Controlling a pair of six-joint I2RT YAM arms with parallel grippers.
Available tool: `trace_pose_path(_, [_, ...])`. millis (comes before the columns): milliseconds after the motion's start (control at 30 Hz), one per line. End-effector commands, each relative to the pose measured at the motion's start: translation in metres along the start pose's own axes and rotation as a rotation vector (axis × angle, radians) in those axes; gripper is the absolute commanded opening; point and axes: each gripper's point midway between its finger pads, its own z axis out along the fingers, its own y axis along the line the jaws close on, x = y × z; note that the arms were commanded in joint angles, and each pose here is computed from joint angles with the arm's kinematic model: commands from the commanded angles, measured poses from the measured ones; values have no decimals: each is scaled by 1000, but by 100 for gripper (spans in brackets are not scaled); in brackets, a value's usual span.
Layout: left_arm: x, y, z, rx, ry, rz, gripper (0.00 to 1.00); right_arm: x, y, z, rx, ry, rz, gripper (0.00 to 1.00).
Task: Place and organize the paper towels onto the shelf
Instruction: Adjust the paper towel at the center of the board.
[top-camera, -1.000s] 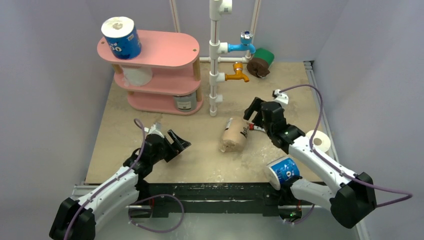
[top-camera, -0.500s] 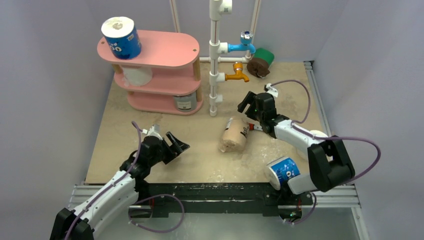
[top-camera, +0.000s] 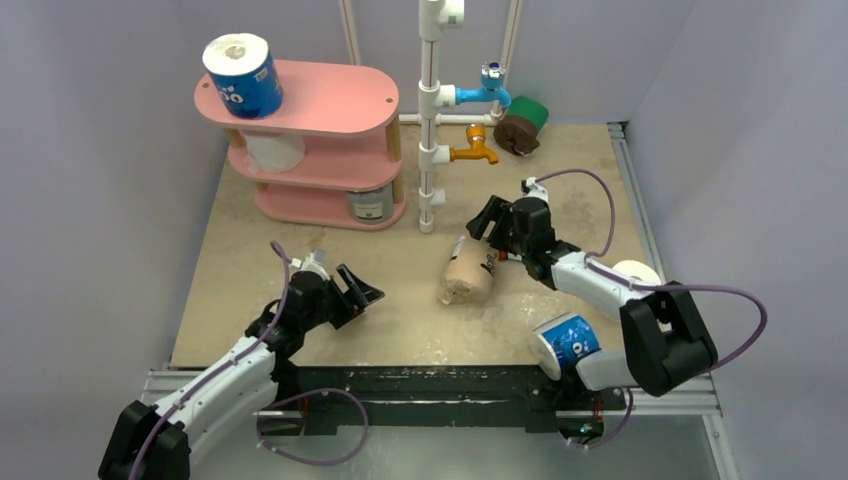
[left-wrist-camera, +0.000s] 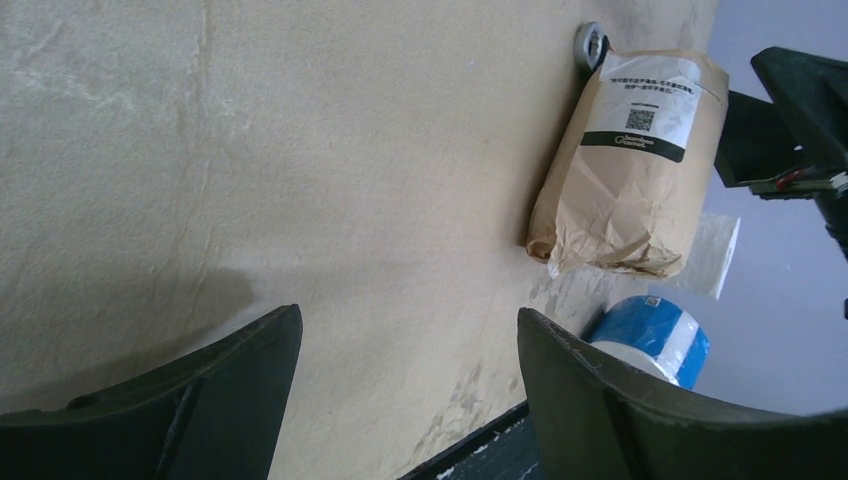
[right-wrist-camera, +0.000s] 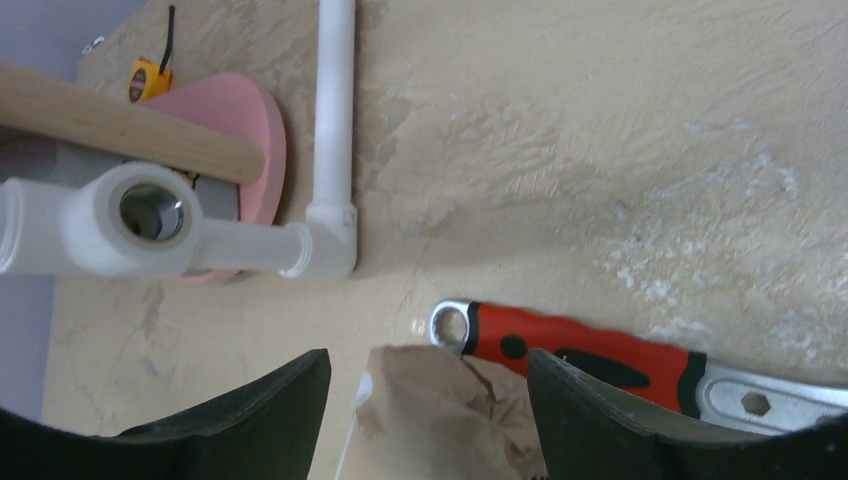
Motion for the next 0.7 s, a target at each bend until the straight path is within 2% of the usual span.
trace_pose_path(0, [-4,-27,1,125,-9,-6,78,7,15,-20,-72,-2,-12,72])
trace_pose_path(333, [-8,-33,1,140,-22,-28,78,37,29,-55,-138,26,-32,72])
trace_pose_path(667, [-11,-31,-2,127,-45,-34,78,73,36,-86,-206,80,40,72])
